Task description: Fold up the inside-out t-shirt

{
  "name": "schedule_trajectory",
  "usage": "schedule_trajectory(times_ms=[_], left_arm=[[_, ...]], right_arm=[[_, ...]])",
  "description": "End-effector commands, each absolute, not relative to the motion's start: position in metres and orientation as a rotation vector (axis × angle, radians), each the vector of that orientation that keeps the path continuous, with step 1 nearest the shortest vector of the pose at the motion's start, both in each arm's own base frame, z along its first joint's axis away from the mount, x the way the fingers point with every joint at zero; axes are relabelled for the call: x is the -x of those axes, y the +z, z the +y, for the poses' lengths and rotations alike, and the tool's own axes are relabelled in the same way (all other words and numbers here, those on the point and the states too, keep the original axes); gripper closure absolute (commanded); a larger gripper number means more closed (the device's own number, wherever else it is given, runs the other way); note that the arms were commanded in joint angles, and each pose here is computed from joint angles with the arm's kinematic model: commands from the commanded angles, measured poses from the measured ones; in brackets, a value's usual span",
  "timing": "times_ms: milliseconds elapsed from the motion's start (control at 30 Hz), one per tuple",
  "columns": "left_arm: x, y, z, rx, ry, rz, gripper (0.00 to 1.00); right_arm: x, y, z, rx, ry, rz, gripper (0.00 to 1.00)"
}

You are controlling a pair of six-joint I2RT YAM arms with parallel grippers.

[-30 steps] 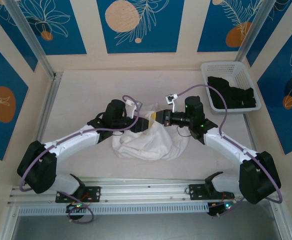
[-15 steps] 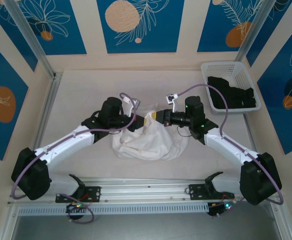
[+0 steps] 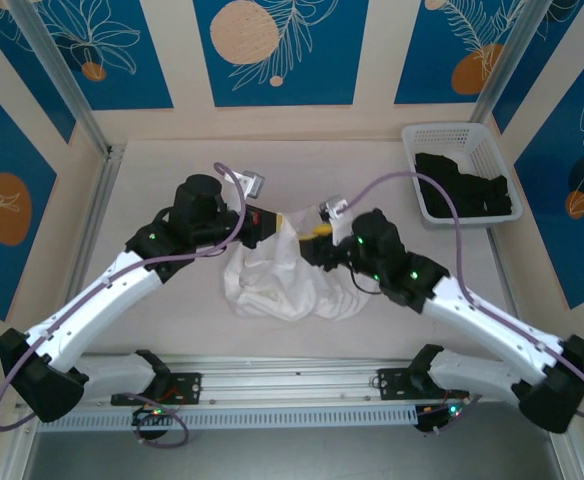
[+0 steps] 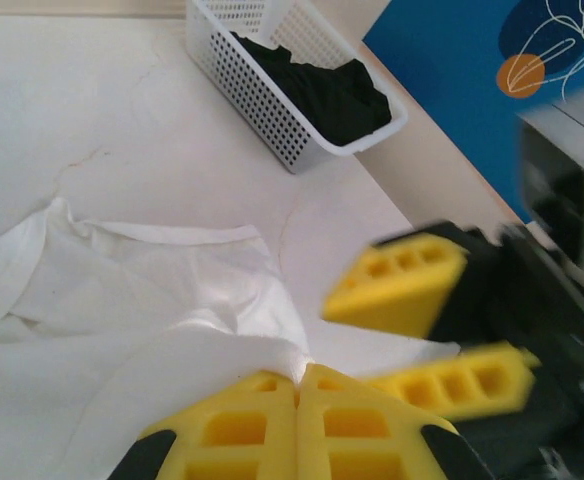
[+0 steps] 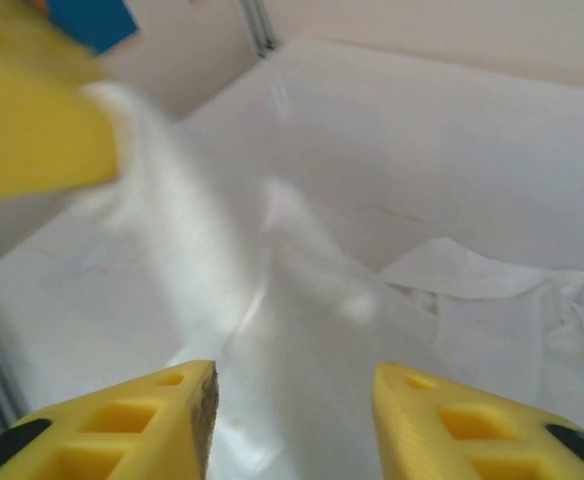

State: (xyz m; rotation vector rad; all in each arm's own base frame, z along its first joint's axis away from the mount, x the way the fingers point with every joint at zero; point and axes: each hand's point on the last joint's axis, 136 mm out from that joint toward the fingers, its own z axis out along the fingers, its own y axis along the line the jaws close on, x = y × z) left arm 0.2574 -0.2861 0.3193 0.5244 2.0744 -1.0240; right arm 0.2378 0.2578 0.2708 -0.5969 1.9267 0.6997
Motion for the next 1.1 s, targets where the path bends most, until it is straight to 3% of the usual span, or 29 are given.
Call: schedule_trajectory(times_ms=[0,200,433,500,600,700,1067], left_arm=[[-0.257,0.319,-0.278,-0.485,-0.961,2.116,1.00],[-0.257,0.320,-0.284,-0.481,-0.991,2.119,1.00],[-0.256,0.322,-0.283,-0.459,-1.014,2.110,1.00],[-0.256,0.322,-0.282,-0.449,-1.011,2.108,1.00],[-0.260,0.322,-0.278,-0.423,-0.989,2.103,1.00],[-0.269,0.322,-0.268,-0.357,-0.952,2.093,1.00],[-0.296,0.313,-0.244,-0.212,-0.903,2.079,1.00]], right_arm=[[-0.225,0.271,0.262,0.683,0.683,1.808,0.50],[-0.208,0.249,0.312,0.767,0.755,1.766,0.42],[-0.258,0.228,0.314,0.523,0.595,1.853,0.45],[-0.265,0.227,0.312,0.492,0.568,1.853,0.55],[-0.266,0.230,0.308,0.513,0.590,1.836,0.86],[-0.248,0.236,0.308,0.632,0.745,1.792,1.00],[-0.213,0.259,0.261,0.714,1.179,1.719,1.00]])
